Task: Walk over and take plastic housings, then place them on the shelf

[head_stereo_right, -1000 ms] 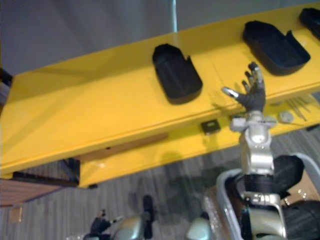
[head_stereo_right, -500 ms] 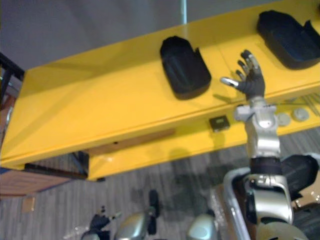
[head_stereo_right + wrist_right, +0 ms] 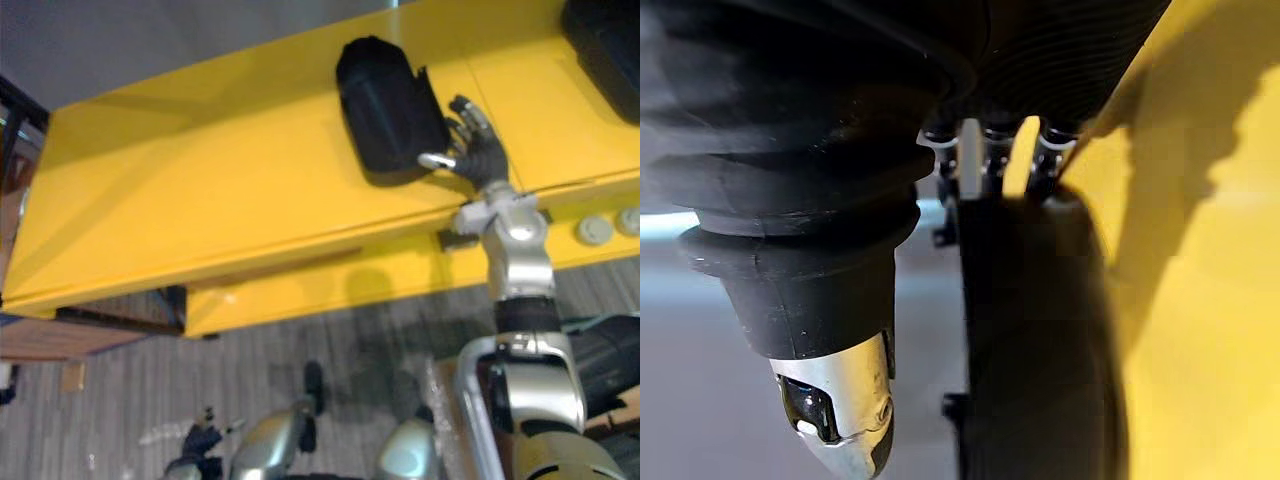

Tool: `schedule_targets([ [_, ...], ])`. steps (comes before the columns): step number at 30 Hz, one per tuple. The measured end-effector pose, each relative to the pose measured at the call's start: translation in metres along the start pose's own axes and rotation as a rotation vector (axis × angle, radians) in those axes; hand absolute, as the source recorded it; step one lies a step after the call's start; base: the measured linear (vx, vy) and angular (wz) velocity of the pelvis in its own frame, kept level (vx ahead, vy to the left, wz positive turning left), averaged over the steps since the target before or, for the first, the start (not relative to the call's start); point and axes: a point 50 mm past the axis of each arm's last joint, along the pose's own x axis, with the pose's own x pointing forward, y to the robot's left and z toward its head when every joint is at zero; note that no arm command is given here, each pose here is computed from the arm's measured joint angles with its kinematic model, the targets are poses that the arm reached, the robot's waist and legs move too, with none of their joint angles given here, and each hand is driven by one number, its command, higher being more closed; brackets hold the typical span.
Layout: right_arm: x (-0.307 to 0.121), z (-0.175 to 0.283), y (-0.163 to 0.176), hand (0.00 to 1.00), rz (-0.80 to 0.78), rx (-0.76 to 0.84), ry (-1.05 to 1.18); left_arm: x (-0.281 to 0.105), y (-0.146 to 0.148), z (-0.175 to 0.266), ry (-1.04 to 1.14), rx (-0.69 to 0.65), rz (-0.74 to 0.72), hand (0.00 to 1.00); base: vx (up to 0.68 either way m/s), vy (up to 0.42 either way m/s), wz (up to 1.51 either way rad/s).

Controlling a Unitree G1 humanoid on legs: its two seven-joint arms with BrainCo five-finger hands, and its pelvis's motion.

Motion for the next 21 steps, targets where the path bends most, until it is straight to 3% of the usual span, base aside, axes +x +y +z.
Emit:
schedule_targets([
  [10,0.002,-0.003,0.002,0.0,0.043,-0.009,0.015,0.0,-0.001,0.002,-0.007,-0.001,-0.002,0.0,0.0,-0.002,0.0],
  [15,0.001,-0.002,-0.001,0.0,-0.056,-0.072,-0.009,0.0,-0.001,0.002,-0.007,-0.001,-0.003,0.0,0.0,0.0,0.0],
  [17,0.0,0.003,-0.003,0.0,-0.113,-0.125,-0.054,0.0,-0.001,0.002,-0.007,-0.001,-0.002,0.0,0.0,0.0,0.0],
  [21,-0.021,0.059,0.011,0.0,-0.249,-0.298,-0.398,0.0,-0.002,0.002,-0.013,0.0,-0.006,0.0,0.02,-0.017,-0.05],
])
